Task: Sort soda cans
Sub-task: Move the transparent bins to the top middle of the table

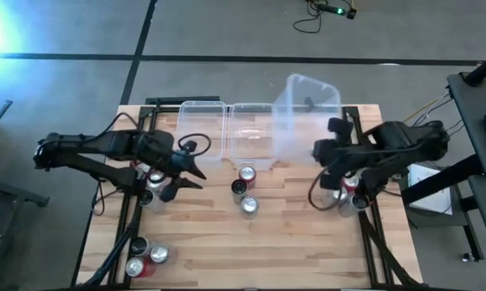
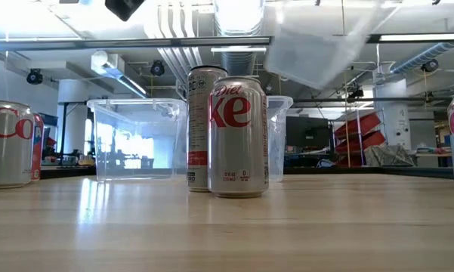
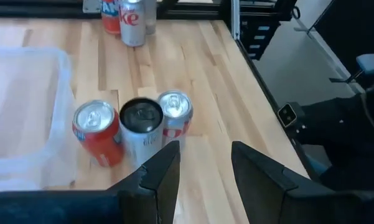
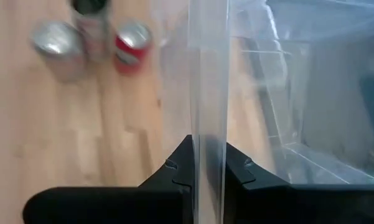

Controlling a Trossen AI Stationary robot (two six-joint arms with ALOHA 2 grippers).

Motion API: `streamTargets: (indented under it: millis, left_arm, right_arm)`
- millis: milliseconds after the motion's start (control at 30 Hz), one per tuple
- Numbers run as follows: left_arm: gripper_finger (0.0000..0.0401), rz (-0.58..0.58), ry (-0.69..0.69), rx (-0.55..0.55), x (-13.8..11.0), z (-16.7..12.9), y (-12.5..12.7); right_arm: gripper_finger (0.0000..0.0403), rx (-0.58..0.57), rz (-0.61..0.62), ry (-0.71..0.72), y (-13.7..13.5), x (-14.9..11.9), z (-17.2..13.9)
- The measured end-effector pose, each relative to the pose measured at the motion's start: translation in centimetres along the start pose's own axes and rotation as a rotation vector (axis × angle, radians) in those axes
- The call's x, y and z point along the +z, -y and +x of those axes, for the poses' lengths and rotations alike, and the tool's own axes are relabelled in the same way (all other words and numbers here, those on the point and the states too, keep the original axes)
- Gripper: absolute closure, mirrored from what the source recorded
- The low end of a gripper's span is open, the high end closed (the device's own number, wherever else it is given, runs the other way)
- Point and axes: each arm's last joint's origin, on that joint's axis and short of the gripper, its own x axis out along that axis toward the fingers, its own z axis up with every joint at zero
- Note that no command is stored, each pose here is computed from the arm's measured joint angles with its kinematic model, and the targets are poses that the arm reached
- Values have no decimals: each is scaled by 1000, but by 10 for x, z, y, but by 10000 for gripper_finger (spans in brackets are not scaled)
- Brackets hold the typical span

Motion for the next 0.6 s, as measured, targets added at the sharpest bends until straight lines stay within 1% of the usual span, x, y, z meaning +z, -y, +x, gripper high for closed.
streamTargets:
  millis: [133,300,367,467,533,600]
  left_arm:
    - [272,-17,-4,34,-2,-5,0]
    - [272,-5,2,68,-2,-6,0]
    - [272,3,-3,90,-2,-4,-1]
    - [272,9,-6,110,-1,-1,-3]
    - [272,13,3,115,0,1,-4]
    - [272,19,11,115,2,2,-4]
  right_arm:
    - [380,-50,27,-52,14,-23,11]
    - [380,-33,-63,-208,15,-44,43]
    - [380,-18,-104,-287,13,-49,61]
    - [380,3,-119,-380,10,-54,86]
    - [380,43,-104,-398,9,-56,102]
    - [380,96,-79,-371,10,-55,119]
